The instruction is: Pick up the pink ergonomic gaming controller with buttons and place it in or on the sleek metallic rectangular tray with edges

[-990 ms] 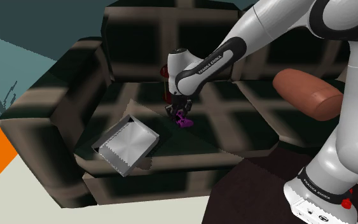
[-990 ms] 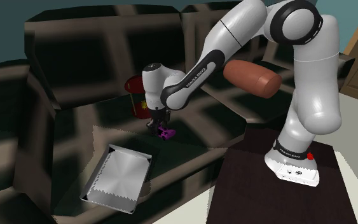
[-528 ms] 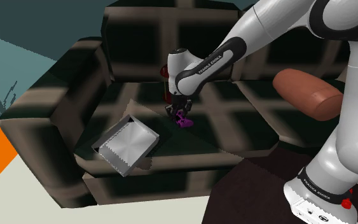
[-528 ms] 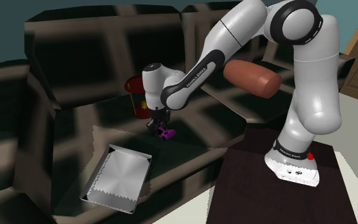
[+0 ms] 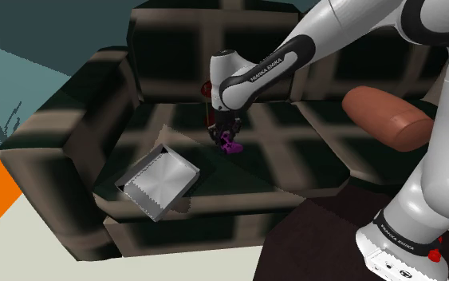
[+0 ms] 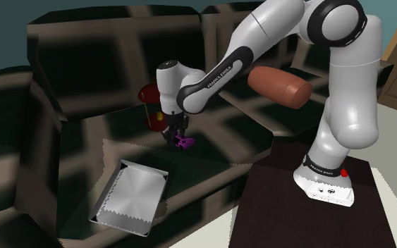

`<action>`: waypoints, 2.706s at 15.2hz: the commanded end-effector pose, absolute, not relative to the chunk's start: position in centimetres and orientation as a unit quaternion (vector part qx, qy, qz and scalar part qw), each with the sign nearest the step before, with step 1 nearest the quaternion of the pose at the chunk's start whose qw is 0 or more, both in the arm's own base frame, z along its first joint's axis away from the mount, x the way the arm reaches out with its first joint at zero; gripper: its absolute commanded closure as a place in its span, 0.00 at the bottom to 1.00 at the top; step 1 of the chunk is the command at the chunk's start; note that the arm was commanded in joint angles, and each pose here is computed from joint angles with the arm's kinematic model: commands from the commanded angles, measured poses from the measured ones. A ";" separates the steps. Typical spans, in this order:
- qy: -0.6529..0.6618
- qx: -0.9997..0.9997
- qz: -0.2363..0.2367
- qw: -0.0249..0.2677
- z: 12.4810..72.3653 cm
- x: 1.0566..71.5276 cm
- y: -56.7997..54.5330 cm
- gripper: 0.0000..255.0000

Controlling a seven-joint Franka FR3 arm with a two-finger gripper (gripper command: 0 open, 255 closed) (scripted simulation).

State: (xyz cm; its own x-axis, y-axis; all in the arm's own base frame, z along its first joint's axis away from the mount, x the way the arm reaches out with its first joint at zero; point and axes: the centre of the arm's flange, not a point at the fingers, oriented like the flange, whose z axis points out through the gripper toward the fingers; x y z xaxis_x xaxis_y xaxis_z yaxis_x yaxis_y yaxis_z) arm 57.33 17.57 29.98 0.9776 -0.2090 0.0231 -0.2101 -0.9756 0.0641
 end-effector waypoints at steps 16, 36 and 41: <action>-0.105 0.994 0.008 0.033 38.8 57.3 17.6 1.00; -0.105 0.994 0.008 0.033 39.6 58.7 43.9 1.00; -0.105 0.994 0.008 0.033 38.1 58.9 46.8 1.00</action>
State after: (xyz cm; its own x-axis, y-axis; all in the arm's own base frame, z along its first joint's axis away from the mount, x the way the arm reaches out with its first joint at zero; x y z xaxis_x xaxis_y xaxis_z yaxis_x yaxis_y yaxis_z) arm 58.91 46.74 38.45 0.9778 -0.2083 0.0223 -0.2093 -0.9757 0.0644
